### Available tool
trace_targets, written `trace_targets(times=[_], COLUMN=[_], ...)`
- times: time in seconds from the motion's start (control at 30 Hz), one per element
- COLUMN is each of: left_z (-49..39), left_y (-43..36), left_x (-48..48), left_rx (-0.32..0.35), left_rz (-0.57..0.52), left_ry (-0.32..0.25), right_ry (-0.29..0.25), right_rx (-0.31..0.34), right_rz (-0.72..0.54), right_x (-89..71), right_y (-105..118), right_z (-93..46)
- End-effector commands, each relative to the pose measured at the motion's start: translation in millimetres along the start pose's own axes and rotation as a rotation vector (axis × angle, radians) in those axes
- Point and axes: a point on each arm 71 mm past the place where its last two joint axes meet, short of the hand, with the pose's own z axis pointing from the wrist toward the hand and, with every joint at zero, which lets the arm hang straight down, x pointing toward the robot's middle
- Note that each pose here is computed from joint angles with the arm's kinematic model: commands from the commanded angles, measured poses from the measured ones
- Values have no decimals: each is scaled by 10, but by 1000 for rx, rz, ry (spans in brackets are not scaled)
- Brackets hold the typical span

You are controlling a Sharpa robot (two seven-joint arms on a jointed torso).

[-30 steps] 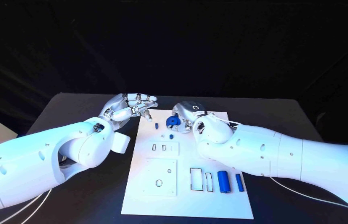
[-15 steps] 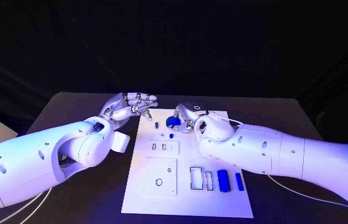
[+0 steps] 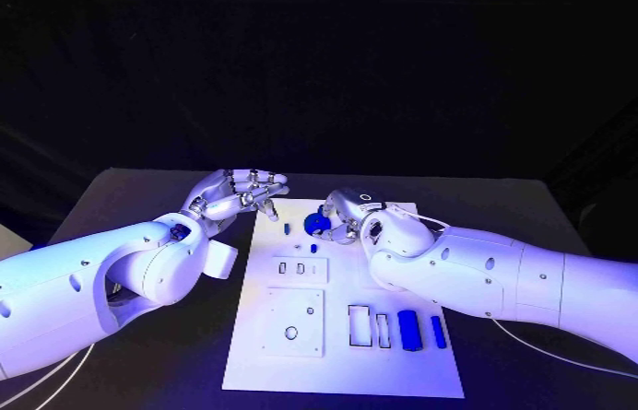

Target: Assemble the parts on the task board

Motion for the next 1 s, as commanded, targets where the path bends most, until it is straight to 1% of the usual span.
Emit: trace_targets(times=[0.03, 0.2, 0.3, 0.4, 0.47, 0.53, 0.6, 0.7, 0.8, 0.9, 1.0], left_z=[1, -5, -8, -11, -14, -15, -17, -18, -19, -18, -15], left_y=[-15, -17, -18, -18, -19, -19, -19, -18, -17, -16, -15], left_x=[16, 9, 4, -1, -7, -14, -20, -31, -40, -44, -42], left_rx=[8, 8, 8, 8, 8, 9, 9, 9, 10, 10, 11], left_rz=[-9, -8, -7, -7, -6, -6, -5, -4, -4, -4, -5], left_ry=[16, 14, 13, 12, 11, 10, 8, 6, 5, 4, 5], right_ry=[39, 46, 25, -24, -70, -105, -123, -122, -115, -92, -70], right_rx=[-4, 1, 4, 3, -2, -16, -36, -92, -129, -133, -122], right_rz=[-7, 3, 19, 51, 91, 137, 177, 236, 270, 295, 301], right_x=[52, 42, 10, -52, -124, -205, -284, -417, -514, -576, -609], right_y=[-12, -62, -115, -191, -267, -343, -413, -532, -649, -809, -984], right_z=[-30, -81, -135, -208, -277, -345, -411, -549, -672, -765, -831])
